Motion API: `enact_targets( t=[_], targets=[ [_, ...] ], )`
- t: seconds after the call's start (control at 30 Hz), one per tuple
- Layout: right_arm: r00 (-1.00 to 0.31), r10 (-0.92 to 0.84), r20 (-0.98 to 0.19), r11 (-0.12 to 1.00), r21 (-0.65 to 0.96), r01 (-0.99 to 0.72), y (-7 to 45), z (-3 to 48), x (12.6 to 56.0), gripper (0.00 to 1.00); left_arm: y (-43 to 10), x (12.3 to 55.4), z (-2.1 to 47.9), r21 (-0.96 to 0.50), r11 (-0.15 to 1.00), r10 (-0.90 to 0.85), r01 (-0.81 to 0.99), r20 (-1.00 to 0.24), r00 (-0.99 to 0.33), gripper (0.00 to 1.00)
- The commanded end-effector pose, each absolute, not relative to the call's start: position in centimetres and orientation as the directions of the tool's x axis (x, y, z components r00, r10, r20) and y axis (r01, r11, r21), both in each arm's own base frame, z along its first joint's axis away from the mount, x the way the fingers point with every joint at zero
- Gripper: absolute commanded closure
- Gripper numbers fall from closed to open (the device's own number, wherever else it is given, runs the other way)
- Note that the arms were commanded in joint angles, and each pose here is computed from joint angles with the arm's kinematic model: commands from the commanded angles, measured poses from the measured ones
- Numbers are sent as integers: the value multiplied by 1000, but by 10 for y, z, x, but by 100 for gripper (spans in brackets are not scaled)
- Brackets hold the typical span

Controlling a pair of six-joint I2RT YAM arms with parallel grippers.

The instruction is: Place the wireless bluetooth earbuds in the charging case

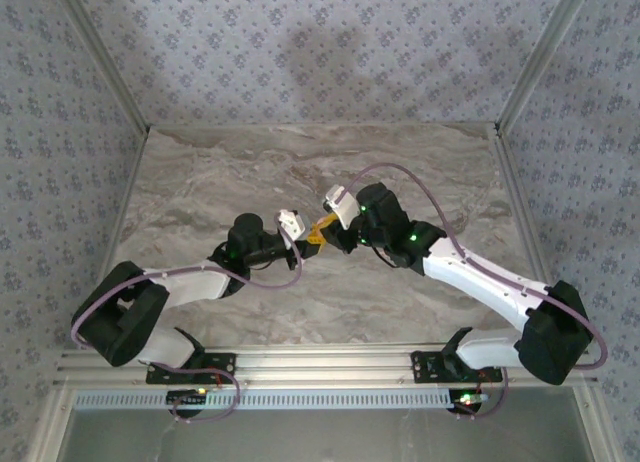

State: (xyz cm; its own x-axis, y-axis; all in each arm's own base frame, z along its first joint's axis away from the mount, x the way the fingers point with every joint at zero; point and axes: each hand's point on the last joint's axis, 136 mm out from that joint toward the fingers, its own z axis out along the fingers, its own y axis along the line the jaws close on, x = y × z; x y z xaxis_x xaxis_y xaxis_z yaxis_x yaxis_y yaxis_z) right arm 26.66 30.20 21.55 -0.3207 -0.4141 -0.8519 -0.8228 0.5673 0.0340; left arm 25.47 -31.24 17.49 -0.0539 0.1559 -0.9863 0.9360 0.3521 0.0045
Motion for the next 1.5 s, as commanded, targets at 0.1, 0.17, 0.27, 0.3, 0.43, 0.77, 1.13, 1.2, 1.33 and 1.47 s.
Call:
enact_targets(
  t=[0.1, 0.17, 0.27, 0.3, 0.43, 0.77, 1.13, 1.2, 1.33, 1.47],
  targets=[
    [-326, -471, -820, 529, 33, -848, 309, 204, 259, 77, -315, 249, 200, 51, 329, 105, 943, -994, 16, 81],
    [-329, -471, -818, 526, 38, -849, 310, 204, 259, 75, -315, 249, 201, 52, 329, 106, 943, -994, 18, 81],
    [-324, -462, -826, 528, 37, -848, 310, 208, 260, 71, -314, 249, 200, 52, 331, 110, 942, -994, 17, 81],
    [-322, -453, -831, 530, 39, -847, 310, 211, 260, 70, -314, 249, 200, 53, 332, 109, 942, -994, 18, 81],
    [-330, -418, -847, 536, 63, -842, 308, 221, 262, 63, -313, 249, 198, 51, 335, 113, 941, -994, 13, 81],
    [-390, -283, -876, 505, 210, -837, 299, 251, 261, 48, -311, 250, 191, 49, 348, 126, 936, -992, 5, 81],
    [-692, -194, -695, 667, 424, -613, 247, 214, 272, 49, -304, 249, 178, 48, 378, 165, 924, -986, -16, 81],
    [-808, -142, -572, 754, 466, -463, 223, 186, 274, 50, -302, 249, 176, 49, 383, 173, 922, -985, -20, 81],
    [-933, -11, -360, 845, 496, -201, 184, 135, 265, 51, -299, 248, 174, 49, 388, 183, 920, -983, -25, 81],
    [-978, 67, -197, 887, 461, -32, 160, 96, 248, 51, -298, 248, 175, 53, 392, 184, 919, -983, -22, 81]
  ],
)
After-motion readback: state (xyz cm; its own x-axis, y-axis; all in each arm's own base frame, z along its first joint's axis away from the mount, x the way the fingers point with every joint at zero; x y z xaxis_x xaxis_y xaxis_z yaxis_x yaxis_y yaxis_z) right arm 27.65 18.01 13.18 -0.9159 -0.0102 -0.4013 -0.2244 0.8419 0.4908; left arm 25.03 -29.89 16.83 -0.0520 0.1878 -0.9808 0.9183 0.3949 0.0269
